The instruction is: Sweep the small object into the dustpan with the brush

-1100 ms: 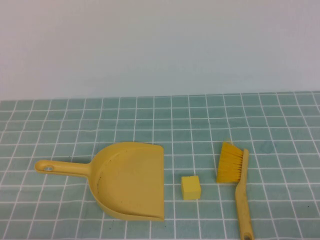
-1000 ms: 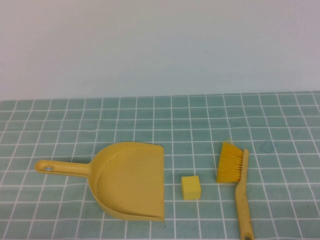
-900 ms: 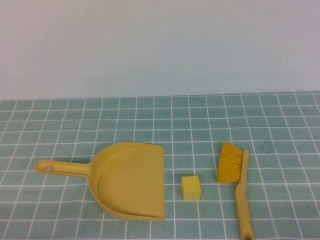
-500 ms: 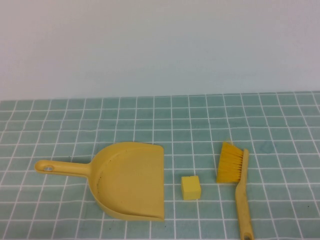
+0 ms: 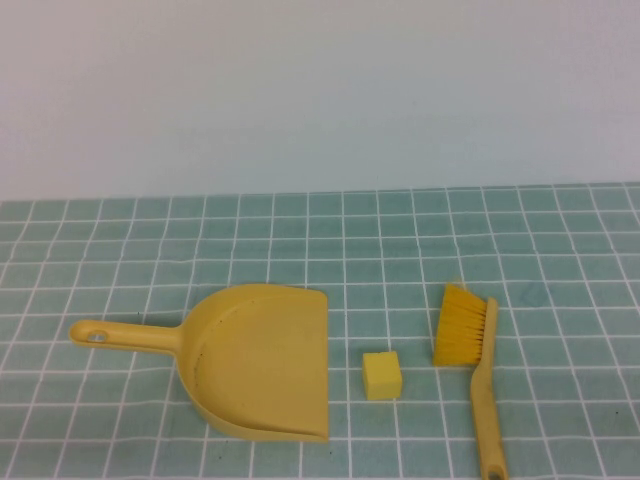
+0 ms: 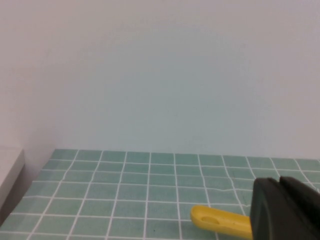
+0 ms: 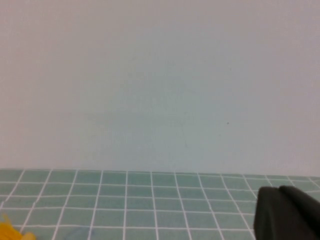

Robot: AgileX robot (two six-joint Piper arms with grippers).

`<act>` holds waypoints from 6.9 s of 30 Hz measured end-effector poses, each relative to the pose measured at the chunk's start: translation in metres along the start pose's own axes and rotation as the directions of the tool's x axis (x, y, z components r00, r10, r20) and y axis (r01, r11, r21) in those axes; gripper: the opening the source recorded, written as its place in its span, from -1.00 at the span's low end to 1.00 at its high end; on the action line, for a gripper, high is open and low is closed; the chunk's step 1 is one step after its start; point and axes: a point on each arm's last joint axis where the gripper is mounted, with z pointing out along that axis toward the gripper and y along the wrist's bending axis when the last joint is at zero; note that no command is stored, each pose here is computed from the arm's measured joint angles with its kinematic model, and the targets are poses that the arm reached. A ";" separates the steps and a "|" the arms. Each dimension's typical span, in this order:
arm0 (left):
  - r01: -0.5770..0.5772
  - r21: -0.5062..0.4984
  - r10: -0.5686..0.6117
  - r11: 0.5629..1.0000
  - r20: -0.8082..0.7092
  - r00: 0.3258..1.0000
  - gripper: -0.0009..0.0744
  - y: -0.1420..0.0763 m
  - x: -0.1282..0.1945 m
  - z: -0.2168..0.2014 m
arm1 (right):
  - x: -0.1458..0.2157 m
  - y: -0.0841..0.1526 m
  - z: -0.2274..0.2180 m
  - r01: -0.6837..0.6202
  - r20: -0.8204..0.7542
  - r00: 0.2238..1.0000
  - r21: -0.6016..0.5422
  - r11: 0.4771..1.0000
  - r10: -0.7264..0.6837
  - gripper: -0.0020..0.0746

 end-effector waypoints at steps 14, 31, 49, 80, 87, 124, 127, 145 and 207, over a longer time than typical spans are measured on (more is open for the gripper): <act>0.204 0.007 -0.202 0.979 0.156 0.967 -0.98 0.002 -0.014 -0.001 | -0.010 -0.002 -0.001 -0.015 0.113 0.993 0.015 1.000 0.013 -0.95; 0.199 0.136 -0.237 0.970 0.373 0.897 -0.98 -0.017 -0.123 -0.034 | -0.111 -0.002 -0.025 -0.102 -0.173 0.981 -0.067 0.993 0.089 -0.95; 0.082 0.103 -0.049 0.991 -0.285 0.957 -0.98 -0.025 -0.071 0.004 | -0.075 0.036 0.060 -0.352 -0.851 0.494 -0.384 0.854 -0.179 -0.94; 0.145 0.128 -0.102 0.981 -0.296 0.950 -0.98 -0.028 -0.072 0.014 | -0.004 0.197 0.173 -0.221 -0.910 0.226 -0.396 0.891 -0.348 -0.18; 0.146 0.148 -0.097 0.978 -0.301 0.949 -0.98 -0.030 -0.072 0.013 | 0.019 0.210 0.186 -0.203 -0.927 0.130 -0.372 0.906 -0.352 -0.12; 0.245 0.154 -0.195 0.957 -0.284 0.939 -0.98 -0.032 -0.075 0.014 | 0.056 0.220 0.204 -0.110 -0.951 0.056 -0.310 0.944 -0.305 -0.44; 0.285 0.155 -0.235 0.946 -0.275 0.932 -0.98 -0.033 -0.077 0.014 | 0.044 0.220 0.206 -0.125 -0.950 0.093 -0.308 0.943 -0.298 -0.44; 0.800 0.355 -0.630 0.484 -0.493 0.600 -0.32 -0.069 -0.096 0.007 | -0.123 0.279 0.168 -0.374 -0.737 0.490 -0.660 0.652 -0.466 -0.45; 0.845 0.243 -0.596 0.476 -0.617 0.513 -0.98 -0.074 -0.074 0.064 | -0.161 0.343 0.058 -0.296 -0.430 0.677 -0.902 0.315 -0.598 -0.37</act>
